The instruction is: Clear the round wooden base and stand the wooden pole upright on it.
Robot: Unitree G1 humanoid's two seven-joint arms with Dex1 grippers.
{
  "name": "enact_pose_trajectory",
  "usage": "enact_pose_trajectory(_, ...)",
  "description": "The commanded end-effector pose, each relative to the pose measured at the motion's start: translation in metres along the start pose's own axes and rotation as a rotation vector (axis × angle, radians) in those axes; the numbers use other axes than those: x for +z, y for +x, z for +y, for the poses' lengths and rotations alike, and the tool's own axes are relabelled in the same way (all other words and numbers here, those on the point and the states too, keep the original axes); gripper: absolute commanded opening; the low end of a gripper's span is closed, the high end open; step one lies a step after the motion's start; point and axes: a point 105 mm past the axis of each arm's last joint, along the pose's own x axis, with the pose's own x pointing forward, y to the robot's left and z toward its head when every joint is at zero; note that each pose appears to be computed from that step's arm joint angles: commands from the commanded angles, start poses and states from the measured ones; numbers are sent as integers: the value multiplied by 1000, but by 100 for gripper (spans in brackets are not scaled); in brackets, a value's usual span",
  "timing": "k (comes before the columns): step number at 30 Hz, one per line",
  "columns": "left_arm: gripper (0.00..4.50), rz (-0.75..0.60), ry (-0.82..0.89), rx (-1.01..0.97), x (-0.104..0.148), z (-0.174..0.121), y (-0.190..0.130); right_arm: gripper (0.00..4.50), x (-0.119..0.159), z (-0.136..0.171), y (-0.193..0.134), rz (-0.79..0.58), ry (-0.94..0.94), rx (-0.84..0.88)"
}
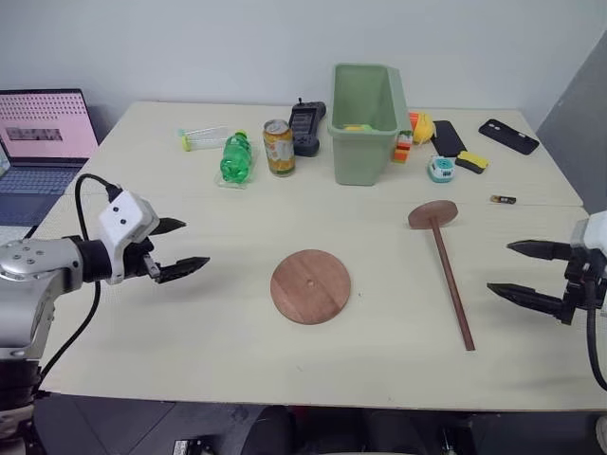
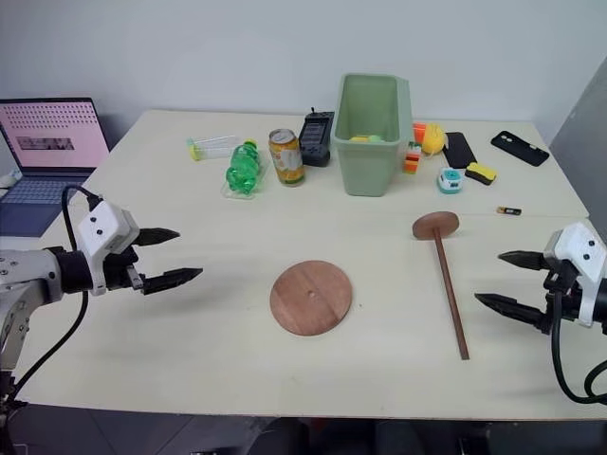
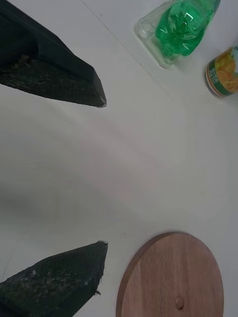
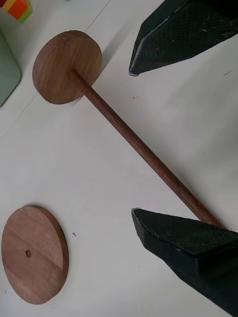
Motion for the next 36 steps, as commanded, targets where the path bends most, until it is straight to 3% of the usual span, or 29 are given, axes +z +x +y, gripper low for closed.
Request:
enact_pose_trajectory(1,450,-11,31,-3,6,2,-2,449,8,-3,-6,-18,-37,-33)
enact_pose_trajectory(11,450,4,61,-9,4,1,1,449,7,-9,-5,-15,-48,-73)
enact_pose_trajectory(17,450,-170,101,-71,46,-11,16,449,15,-5,1,-81,3,-97)
enact_pose_trajectory(24,450,-314,240,-356,98,-70,57,449,34,16,21,-158,107,-107)
enact_pose_trajectory(28,450,-373,289,-519,113,-101,76,449,35,10,35,-136,173,-204)
enact_pose_trajectory(36,450,-461,371,-626,131,-128,97,449,35,-4,66,-17,335,-351)
